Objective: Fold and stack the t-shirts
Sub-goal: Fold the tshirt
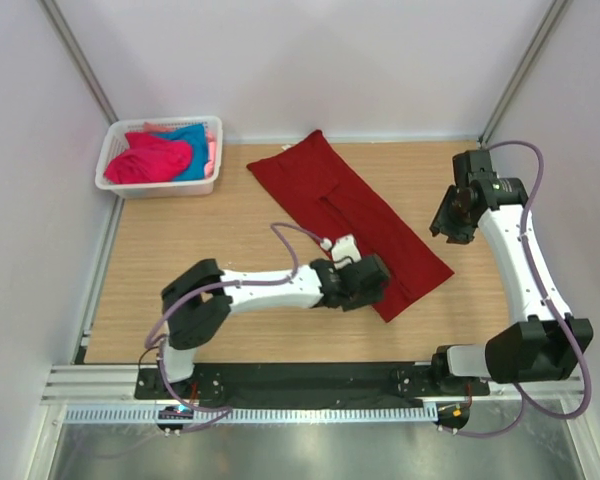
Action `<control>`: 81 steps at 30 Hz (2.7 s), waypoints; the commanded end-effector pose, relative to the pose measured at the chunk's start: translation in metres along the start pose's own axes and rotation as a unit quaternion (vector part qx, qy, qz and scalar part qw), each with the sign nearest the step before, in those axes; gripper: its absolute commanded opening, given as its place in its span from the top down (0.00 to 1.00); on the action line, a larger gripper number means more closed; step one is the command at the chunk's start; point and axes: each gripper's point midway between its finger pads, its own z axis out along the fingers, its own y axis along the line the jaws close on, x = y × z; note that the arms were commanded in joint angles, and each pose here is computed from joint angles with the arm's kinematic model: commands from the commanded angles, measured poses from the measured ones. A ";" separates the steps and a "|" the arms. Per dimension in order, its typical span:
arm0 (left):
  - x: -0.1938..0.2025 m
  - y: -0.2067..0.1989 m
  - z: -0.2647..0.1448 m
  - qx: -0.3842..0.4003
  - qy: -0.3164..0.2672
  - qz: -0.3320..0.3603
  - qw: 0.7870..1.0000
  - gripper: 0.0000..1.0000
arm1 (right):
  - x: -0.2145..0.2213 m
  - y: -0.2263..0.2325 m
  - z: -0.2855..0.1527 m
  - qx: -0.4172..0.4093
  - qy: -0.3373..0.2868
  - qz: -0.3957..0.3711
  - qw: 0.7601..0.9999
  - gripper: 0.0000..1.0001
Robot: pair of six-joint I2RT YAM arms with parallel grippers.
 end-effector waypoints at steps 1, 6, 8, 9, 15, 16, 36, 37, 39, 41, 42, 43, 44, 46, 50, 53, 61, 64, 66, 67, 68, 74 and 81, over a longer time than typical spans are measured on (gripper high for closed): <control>0.011 -0.035 0.003 0.036 -0.031 -0.081 0.996 0.45 | 0.013 -0.002 -0.017 -0.021 -0.002 -0.004 1.000 0.58; 0.044 -0.029 0.025 0.030 0.000 -0.104 0.994 0.48 | 0.014 -0.006 -0.024 -0.018 -0.005 -0.005 1.000 0.58; 0.050 -0.026 0.028 0.027 0.002 -0.115 0.993 0.48 | 0.013 -0.007 -0.027 -0.017 -0.008 -0.003 1.000 0.58; 0.052 -0.026 0.030 0.028 0.003 -0.117 0.993 0.48 | 0.014 -0.007 -0.027 -0.017 -0.008 -0.005 1.000 0.58; 0.064 -0.023 0.040 0.022 0.011 -0.120 0.992 0.54 | 0.020 -0.014 -0.025 -0.008 -0.012 -0.006 1.000 0.58; 0.066 -0.022 0.041 0.020 0.013 -0.119 0.993 0.56 | 0.020 -0.015 -0.024 -0.006 -0.011 -0.007 1.000 0.58; 0.080 0.001 0.015 -0.003 0.025 -0.098 0.995 1.00 | 0.031 -0.012 -0.028 -0.020 0.006 0.006 1.000 0.58; 0.082 0.008 0.010 -0.013 0.025 -0.094 0.995 1.00 | 0.035 -0.011 -0.028 -0.023 0.014 0.006 1.000 0.58; 0.091 0.027 0.000 -0.028 0.027 -0.090 0.995 1.00 | 0.044 -0.008 -0.025 -0.034 0.036 0.004 0.999 0.58; 0.091 0.034 -0.017 -0.028 0.027 -0.106 0.994 1.00 | 0.057 -0.008 -0.020 -0.038 0.061 -0.001 0.997 0.58; 0.099 0.055 -0.020 -0.045 0.028 -0.099 0.994 1.00 | 0.063 -0.008 -0.018 -0.042 0.070 -0.009 0.997 0.58; 0.096 0.054 -0.034 -0.034 0.031 -0.107 0.993 1.00 | 0.071 -0.005 -0.017 -0.055 0.087 -0.011 0.995 0.57; 0.099 0.064 -0.038 -0.041 0.030 -0.106 0.993 1.00 | 0.083 -0.009 -0.012 -0.049 0.106 -0.017 0.993 0.57; 0.103 0.085 -0.056 -0.052 0.034 -0.105 0.993 1.00 | 0.102 -0.013 -0.008 -0.054 0.135 -0.031 0.989 0.57; 0.108 0.117 -0.090 -0.058 0.038 -0.088 0.994 1.00 | 0.136 -0.017 -0.004 -0.078 0.167 -0.031 0.982 0.56; 0.110 0.153 -0.098 -0.073 0.041 -0.084 0.993 1.00 | 0.168 -0.022 -0.001 -0.075 0.219 -0.010 0.973 0.56; 0.098 0.179 -0.126 -0.027 0.055 -0.096 0.993 1.00 | 0.210 -0.037 -0.007 -0.030 0.276 0.021 0.960 0.57; 0.093 0.184 -0.131 -0.012 0.053 -0.098 0.994 1.00 | 0.223 -0.037 -0.007 -0.016 0.281 0.011 0.959 0.58; 0.091 0.193 -0.132 -0.015 0.052 -0.095 0.994 1.00 | 0.227 -0.035 -0.004 -0.007 0.277 0.011 0.961 0.57; 0.091 0.195 -0.134 -0.009 0.054 -0.097 0.994 1.00 | 0.235 -0.032 -0.002 -0.009 0.282 -0.001 0.959 0.57; 0.090 0.196 -0.135 -0.007 0.057 -0.101 0.993 1.00 | 0.239 -0.031 -0.001 -0.010 0.284 -0.004 0.959 0.57; 0.085 0.207 -0.138 0.009 0.054 -0.103 0.993 1.00 | 0.269 -0.024 0.004 -0.008 0.292 -0.014 0.956 0.52; 0.084 0.209 -0.141 0.009 0.057 -0.087 0.995 1.00 | 0.289 0.006 0.004 -0.083 0.268 0.000 0.960 0.50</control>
